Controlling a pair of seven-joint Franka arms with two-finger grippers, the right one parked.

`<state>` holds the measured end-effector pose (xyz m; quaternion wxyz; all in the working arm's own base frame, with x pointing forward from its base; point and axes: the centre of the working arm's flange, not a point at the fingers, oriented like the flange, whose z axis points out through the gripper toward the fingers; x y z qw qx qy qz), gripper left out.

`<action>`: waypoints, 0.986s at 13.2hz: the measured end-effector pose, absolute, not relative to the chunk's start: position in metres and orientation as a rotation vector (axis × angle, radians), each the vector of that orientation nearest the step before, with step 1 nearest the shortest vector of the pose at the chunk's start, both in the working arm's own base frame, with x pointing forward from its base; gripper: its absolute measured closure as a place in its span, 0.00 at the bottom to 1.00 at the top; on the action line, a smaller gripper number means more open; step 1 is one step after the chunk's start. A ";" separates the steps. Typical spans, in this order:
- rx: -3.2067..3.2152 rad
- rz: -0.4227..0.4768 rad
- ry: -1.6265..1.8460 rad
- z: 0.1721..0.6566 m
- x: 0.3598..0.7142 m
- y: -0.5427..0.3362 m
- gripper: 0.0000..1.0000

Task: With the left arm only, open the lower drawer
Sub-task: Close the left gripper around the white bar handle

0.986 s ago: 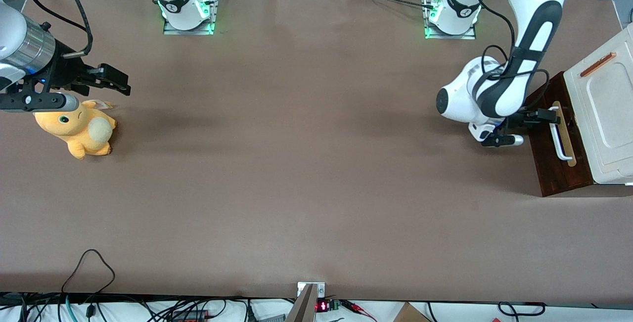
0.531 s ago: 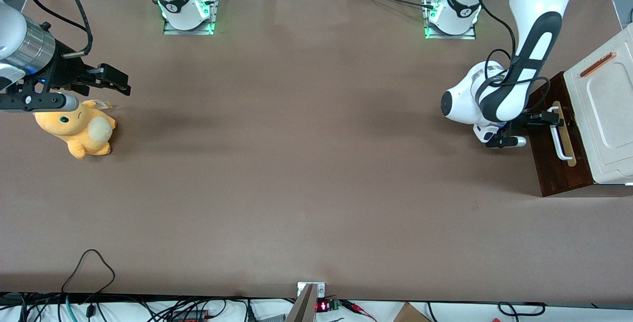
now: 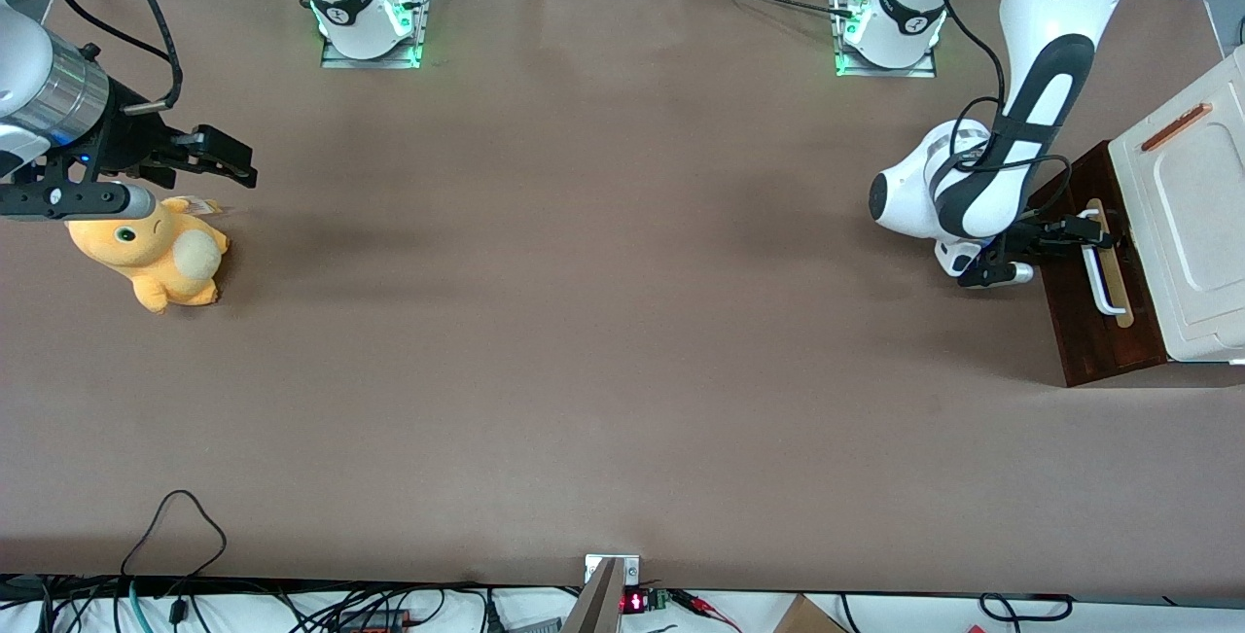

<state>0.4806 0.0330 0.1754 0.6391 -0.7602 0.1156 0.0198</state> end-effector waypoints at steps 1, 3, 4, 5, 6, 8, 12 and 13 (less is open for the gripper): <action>-1.733 0.046 0.263 0.175 0.481 0.034 0.19; -1.734 0.043 0.256 0.174 0.480 0.035 0.29; -1.735 0.040 0.251 0.172 0.479 0.035 0.30; -1.735 0.039 0.248 0.170 0.478 0.036 0.34; -1.736 0.036 0.242 0.169 0.478 0.036 0.34; -1.737 0.035 0.239 0.168 0.477 0.036 0.41; -1.729 0.020 0.225 0.170 0.478 0.037 0.68; -1.730 0.018 0.223 0.170 0.478 0.037 0.69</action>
